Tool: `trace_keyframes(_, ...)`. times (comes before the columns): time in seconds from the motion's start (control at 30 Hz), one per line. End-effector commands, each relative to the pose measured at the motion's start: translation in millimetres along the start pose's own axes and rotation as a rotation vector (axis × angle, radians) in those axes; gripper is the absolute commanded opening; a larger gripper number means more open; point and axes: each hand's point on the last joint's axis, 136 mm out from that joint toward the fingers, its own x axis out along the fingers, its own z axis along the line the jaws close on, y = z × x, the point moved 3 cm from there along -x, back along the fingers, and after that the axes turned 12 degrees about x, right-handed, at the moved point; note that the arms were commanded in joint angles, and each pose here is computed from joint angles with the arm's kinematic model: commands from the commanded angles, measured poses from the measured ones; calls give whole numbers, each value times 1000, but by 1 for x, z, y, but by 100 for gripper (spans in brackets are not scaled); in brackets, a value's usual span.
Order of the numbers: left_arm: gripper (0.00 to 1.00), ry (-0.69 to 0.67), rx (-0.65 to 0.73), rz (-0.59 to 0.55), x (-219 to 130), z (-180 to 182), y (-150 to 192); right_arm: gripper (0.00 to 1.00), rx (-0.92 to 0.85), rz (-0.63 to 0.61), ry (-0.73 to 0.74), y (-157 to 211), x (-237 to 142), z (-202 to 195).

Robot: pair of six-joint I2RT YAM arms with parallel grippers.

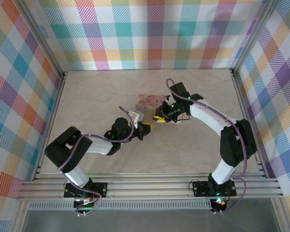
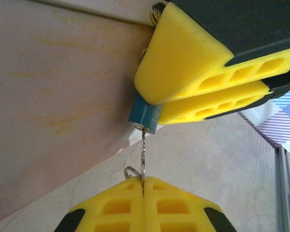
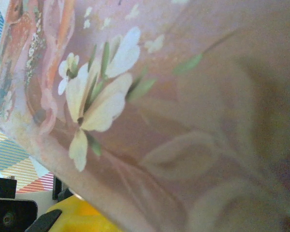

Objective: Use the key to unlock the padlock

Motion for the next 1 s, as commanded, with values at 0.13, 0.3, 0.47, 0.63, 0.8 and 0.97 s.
trace_keyframes(0.13,0,44,-7,-95,6,-4,-16,0,-37,99,-135,18,-17,21)
trace_keyframes(0.3,0,56,-27,-111,8,0,-17,0,-45,119,-137,20,-20,19)
trace_keyframes(0.47,0,53,-15,-106,5,0,-20,0,-52,115,-104,18,-17,11)
trace_keyframes(0.63,0,54,-12,-100,3,0,-22,0,-65,118,-82,18,-15,7)
trace_keyframes(0.8,0,72,-12,-77,3,-3,-25,0,-84,98,-37,15,-17,3)
trace_keyframes(0.97,0,99,-19,-79,2,-9,-32,0,-83,86,-17,14,-17,-1)
